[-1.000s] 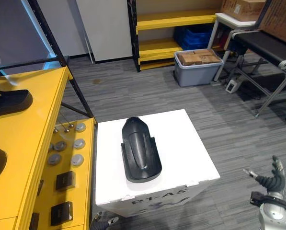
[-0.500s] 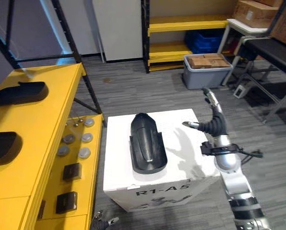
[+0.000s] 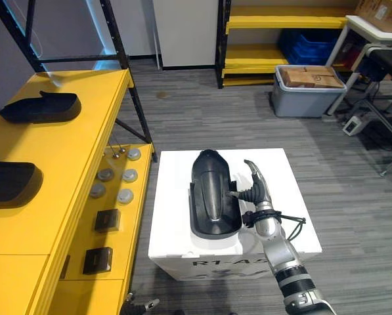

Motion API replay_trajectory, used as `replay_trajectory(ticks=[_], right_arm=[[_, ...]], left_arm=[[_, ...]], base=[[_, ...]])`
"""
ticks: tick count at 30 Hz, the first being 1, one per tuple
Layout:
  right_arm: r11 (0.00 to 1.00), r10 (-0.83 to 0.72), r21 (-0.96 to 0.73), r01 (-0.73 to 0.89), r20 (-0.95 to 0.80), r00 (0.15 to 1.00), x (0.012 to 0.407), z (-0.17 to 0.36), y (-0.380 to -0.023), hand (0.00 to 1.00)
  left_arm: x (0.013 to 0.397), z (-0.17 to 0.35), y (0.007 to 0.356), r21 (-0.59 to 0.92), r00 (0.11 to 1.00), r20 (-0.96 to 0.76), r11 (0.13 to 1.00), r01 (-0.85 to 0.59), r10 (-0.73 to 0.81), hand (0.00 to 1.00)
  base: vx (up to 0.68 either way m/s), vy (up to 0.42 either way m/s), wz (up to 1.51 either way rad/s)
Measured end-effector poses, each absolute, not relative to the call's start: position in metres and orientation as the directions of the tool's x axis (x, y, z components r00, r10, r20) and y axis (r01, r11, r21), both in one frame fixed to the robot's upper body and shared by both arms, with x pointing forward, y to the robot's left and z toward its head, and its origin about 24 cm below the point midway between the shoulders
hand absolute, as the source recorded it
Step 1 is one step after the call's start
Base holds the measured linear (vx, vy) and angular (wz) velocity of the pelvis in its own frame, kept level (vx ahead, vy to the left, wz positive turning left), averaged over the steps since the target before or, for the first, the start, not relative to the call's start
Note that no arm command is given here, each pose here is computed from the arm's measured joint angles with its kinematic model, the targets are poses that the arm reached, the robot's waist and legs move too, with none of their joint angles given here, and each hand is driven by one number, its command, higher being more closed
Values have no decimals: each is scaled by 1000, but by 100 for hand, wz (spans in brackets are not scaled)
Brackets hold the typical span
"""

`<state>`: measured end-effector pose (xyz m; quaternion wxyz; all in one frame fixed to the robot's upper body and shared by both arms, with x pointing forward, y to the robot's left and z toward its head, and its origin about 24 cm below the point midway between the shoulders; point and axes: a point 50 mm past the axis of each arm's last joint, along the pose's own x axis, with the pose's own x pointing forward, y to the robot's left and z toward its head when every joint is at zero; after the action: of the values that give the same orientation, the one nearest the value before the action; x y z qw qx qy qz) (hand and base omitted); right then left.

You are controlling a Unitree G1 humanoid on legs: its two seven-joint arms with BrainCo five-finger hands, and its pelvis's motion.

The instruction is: Walk over and take plastic housings, then place them on the shelf

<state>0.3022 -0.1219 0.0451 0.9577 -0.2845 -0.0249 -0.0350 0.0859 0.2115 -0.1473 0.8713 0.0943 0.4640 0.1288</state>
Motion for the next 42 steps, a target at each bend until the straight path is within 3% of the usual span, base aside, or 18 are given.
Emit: replay_trajectory(ticks=[15, 16, 26, 42], right_arm=[[755, -75, -656, 15, -64, 995, 309, 14, -119, 0], [758, -90, -652, 25, -67, 994, 313, 15, -119, 100], [766, -158, -636, 94, -44, 986, 338, 33, -124, 100], [810, -158, -576, 106, -40, 987, 343, 44, -136, 100]], left_arm=[[90, -145, 212, 299, 550, -769, 944, -141, 326, 0], [90, -145, 212, 301, 551, -769, 944, -136, 324, 0], [91, -144, 217, 320, 548, -762, 936, -144, 345, 0], [93, -142, 222, 308, 538, -756, 928, -208, 371, 0]], base=[[-30, 1, 5], [0, 0, 0], [0, 0, 0], [-1, 1, 1]])
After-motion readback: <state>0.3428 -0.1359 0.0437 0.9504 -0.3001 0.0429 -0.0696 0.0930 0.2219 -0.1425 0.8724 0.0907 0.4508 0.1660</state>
